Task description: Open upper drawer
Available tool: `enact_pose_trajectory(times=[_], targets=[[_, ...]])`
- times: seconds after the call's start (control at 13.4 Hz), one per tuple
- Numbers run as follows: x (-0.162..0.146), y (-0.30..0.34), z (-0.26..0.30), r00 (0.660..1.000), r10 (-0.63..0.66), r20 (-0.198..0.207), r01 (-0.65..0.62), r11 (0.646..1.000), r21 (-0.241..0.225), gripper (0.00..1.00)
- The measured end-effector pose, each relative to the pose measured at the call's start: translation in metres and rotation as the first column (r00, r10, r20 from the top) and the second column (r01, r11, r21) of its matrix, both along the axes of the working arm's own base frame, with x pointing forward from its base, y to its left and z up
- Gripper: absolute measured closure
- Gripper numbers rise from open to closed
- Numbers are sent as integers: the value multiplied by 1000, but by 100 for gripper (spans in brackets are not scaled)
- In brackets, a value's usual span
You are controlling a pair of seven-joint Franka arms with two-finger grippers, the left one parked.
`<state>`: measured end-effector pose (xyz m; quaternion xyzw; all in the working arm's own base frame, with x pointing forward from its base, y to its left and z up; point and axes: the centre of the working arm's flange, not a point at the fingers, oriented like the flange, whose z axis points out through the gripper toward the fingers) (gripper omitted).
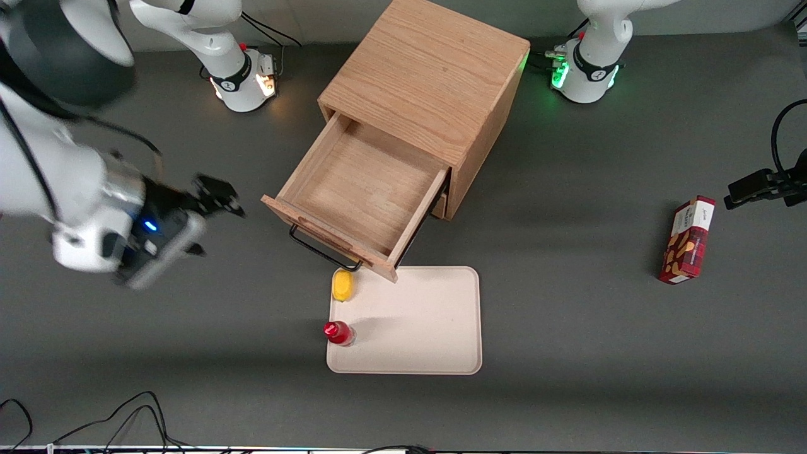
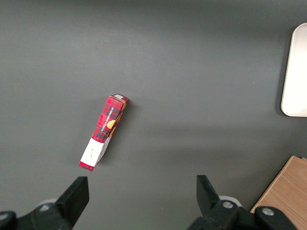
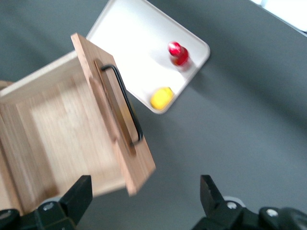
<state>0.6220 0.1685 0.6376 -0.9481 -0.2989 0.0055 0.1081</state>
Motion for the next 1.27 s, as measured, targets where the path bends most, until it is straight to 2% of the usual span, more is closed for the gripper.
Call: enact_pose_trajectory(times=[0.22, 0.37, 0.52, 0.67, 0.82, 1.05, 1.27], targets=[[-38, -65, 54, 994, -112, -7, 111, 991, -77, 0], [-63, -99, 65, 978, -198, -70, 189, 974, -125, 0], [-87, -112, 63, 930, -344, -130, 318, 930, -185, 0], [-109, -110, 45, 880, -449, -156, 403, 879, -257, 0], [-127, -108, 20, 847, -513, -140, 462, 840, -286, 0], [-157, -115, -16, 821, -565, -85, 525, 804, -279, 0], [-161, -137, -11, 797, -601, -53, 572, 780, -254, 0]])
